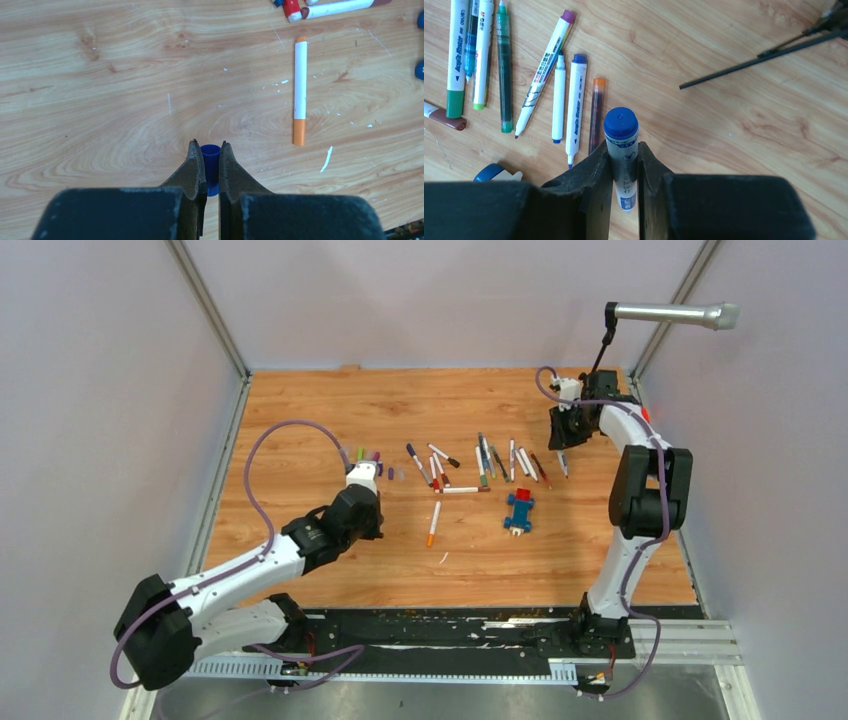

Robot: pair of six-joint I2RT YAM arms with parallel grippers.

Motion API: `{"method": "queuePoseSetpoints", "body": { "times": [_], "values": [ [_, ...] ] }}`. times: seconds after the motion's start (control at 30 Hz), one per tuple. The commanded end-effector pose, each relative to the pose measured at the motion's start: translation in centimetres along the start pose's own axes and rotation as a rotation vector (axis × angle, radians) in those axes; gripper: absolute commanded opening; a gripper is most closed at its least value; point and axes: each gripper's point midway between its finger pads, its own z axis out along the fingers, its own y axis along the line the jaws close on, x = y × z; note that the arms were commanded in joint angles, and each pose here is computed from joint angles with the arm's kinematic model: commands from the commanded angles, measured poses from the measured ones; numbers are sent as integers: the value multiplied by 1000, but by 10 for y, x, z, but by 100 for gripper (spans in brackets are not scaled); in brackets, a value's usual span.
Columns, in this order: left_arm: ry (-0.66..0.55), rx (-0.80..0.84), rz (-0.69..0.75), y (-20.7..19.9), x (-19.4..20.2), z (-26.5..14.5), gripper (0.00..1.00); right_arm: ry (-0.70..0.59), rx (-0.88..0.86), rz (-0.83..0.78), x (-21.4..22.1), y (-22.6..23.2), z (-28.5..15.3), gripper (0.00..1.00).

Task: Open the pen caps
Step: Place the pen at the center of the board, then place the pen cap at the center of the board.

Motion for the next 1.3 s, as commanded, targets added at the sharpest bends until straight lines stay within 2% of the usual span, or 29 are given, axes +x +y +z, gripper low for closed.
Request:
{"method": "queuePoseSetpoints", "body": {
  "times": [0.0,0.23,0.37,0.47,0.6,0.83,1.0,1.27],
  "values": [
    [-64,-58,-9,16,-14,-6,0,51,-18,-27,-6,6,12,13],
    [-97,-109,-41,34,-19,-10,0,124,-22,4,16,5,30,22],
    [-96,-118,-62,39,-20,-8,0,142,-24,18,22,6,31,31],
    [-102,-125,-79,43,-23,-8,0,140,-13,24,21,6,28,39],
    [-109,-143,-99,49,-27,-7,0,113,5,13,13,8,11,43],
    [-109,-179,-130,65,-31,3,3,-58,-85,-33,-8,56,-54,45],
    [-51,-253,-117,83,-29,21,4,-170,-250,-58,7,108,-89,48],
    [55,-328,-78,104,-25,65,9,-382,-317,-145,18,145,-127,63]
  ]
}}
